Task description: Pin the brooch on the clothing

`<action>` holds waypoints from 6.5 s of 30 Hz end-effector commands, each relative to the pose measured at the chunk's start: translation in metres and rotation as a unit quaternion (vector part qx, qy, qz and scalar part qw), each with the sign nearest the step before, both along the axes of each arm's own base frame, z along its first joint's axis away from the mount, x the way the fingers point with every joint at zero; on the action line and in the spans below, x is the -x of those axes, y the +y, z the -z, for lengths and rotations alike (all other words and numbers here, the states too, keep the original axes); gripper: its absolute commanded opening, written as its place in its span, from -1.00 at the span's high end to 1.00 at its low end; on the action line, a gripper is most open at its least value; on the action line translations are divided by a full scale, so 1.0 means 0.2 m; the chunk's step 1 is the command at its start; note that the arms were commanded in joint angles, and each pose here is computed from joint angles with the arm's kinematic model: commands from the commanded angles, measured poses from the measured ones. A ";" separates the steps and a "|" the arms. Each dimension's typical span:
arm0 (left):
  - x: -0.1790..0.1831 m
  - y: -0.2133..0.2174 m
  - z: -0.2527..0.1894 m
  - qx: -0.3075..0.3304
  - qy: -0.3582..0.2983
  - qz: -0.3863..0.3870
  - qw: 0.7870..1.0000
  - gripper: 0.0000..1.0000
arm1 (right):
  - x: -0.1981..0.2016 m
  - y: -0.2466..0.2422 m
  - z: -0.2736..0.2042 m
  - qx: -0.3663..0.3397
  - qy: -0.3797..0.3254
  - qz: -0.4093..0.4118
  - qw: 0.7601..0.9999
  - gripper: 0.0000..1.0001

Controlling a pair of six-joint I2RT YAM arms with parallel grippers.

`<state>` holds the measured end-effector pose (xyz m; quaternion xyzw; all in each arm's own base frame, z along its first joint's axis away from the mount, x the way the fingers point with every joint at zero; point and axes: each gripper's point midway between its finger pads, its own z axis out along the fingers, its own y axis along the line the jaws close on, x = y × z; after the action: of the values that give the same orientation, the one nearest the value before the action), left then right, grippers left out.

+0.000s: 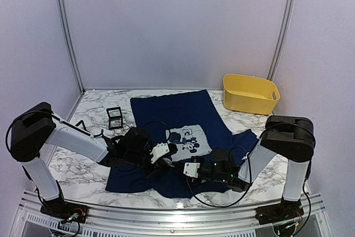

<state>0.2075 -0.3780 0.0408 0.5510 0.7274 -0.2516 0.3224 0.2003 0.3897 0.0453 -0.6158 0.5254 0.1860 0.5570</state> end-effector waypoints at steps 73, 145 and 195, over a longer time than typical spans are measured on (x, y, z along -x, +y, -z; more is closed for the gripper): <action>0.07 0.03 -0.25 0.052 -0.006 0.016 0.998 1.00 | -0.06 -0.08 -0.07 -0.026 0.261 -0.044 0.964 -0.47; 0.18 0.00 -0.19 -0.007 -0.064 0.087 0.994 1.00 | -0.29 0.14 -0.18 -0.084 0.528 -0.055 0.843 0.85; 0.14 0.03 -0.20 -0.003 -0.064 0.064 0.996 1.00 | -0.03 0.06 -0.15 -0.006 0.402 -0.169 0.900 0.14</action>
<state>0.1821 -0.3701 0.0707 0.6087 0.6784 -0.2194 0.3480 0.2045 0.3931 0.0588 -0.5411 0.6170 0.5212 0.2342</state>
